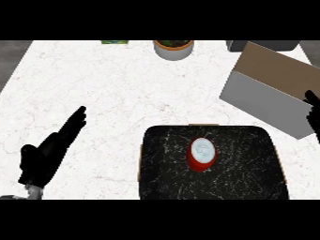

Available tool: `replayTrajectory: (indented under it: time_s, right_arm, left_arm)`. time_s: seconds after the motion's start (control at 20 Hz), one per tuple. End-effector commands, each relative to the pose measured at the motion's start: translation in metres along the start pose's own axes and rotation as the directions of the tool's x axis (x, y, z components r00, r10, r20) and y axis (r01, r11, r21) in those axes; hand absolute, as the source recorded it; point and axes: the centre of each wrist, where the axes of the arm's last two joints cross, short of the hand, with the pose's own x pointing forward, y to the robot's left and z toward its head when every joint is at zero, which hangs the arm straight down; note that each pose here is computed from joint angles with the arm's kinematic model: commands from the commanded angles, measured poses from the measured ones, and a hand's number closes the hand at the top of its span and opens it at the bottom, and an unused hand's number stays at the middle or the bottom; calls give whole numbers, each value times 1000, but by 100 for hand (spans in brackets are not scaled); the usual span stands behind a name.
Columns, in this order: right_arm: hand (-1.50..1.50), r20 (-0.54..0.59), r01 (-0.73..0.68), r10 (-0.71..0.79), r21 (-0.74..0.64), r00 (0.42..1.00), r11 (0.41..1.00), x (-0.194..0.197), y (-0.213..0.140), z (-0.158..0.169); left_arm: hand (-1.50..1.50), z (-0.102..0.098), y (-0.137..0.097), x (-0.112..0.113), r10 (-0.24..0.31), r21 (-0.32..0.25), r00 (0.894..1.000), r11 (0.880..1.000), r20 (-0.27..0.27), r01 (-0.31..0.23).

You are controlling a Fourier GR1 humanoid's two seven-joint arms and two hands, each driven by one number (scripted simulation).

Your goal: Pick the can from the tray and place it in the cardboard box

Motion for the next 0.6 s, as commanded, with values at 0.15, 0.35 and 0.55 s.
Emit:
replayTrajectory:
  time_s: [0.15,0.35,0.55]
  right_arm:
    - [-150,415,67,-34,-67,909,995,102,8,22]
    - [-150,397,-247,305,-193,865,950,133,-10,48]
    - [-150,493,-268,312,-160,812,950,116,17,89]
  left_arm:
    - [0,-12,39,38,-175,75,959,984,224,162]
    - [0,-14,40,48,-190,62,935,982,299,180]
    - [0,-37,32,37,-182,60,928,983,325,171]
